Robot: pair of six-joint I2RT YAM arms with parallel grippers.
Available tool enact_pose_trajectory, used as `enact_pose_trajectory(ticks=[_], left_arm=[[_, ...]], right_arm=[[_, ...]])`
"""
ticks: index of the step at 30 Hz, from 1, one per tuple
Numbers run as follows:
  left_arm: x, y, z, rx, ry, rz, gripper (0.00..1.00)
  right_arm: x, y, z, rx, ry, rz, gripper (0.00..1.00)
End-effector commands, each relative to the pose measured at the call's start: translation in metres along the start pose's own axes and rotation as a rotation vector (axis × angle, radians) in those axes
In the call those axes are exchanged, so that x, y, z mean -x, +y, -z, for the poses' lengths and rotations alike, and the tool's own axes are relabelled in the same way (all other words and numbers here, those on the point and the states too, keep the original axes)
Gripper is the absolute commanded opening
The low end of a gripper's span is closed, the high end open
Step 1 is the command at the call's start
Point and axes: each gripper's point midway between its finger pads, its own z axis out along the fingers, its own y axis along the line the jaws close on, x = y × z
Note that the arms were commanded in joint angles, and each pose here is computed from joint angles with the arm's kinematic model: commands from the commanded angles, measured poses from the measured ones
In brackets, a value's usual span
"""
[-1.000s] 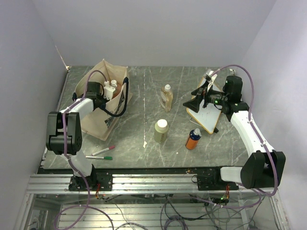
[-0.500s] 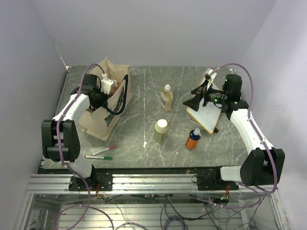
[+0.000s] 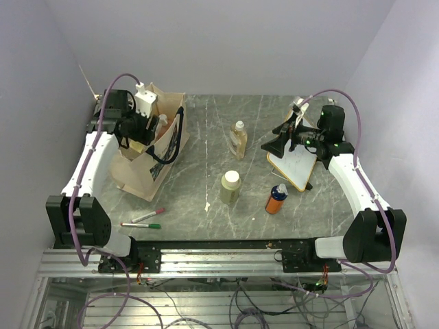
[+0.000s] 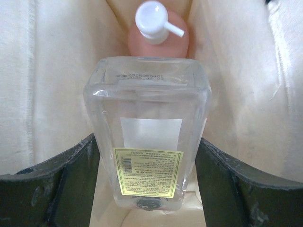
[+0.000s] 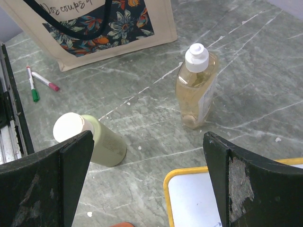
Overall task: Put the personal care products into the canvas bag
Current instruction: Pick up the care product from the canvas bag.
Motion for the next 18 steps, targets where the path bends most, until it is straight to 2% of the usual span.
enact_pose_trajectory(ticks=[1,18], left_arm=[[0.071,0.02,0.051,0.104,-0.233,-0.019,0.07],[0.126,0.002,0.114,0.052,-0.435,0.031,0.07]], right_arm=[[0.012,0.002,0.0,0.009,-0.018,0.036,1.0],[0.024,0.006,-0.003,0.032,-0.037,0.047,1.0]])
